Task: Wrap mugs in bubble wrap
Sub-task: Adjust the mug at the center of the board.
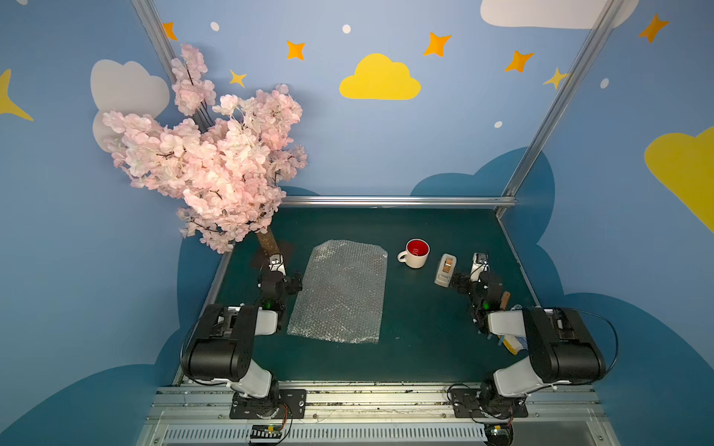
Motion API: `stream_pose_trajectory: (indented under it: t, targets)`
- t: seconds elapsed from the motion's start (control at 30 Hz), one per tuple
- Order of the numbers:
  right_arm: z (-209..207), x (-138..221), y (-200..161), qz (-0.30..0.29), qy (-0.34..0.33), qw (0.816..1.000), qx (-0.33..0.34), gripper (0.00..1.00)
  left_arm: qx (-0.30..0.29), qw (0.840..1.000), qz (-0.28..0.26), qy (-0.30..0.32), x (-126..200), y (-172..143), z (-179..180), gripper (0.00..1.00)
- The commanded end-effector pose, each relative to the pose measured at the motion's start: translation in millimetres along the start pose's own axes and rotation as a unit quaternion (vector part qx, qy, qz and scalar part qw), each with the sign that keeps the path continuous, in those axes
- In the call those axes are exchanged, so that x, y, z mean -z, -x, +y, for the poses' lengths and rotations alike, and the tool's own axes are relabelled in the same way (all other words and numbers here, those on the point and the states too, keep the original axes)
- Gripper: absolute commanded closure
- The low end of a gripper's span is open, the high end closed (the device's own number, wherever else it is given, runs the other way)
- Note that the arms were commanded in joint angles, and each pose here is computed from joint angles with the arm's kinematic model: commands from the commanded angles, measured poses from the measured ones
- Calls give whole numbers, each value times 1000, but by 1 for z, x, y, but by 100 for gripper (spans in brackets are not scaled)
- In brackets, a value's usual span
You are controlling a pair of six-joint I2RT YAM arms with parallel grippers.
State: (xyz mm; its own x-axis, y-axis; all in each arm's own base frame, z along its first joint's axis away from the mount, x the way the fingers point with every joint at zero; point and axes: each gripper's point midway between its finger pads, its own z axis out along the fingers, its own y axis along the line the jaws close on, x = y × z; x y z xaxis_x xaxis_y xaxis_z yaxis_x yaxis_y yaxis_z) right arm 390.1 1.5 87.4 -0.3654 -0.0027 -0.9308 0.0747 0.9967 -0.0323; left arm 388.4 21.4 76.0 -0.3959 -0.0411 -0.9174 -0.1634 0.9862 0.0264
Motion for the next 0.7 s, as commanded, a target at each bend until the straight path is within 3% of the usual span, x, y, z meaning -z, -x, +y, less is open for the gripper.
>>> stream_pose_trajectory:
  t: [0.0,0.67]
  targets:
    - [-2,0,6,-11,-4,1000,-4,2,2,1000,-10,-4,1,9,-1,6]
    - [-2,0,5,-10,-4,1000,-4,2,1,1000,-10,-5,1,9,-1,6]
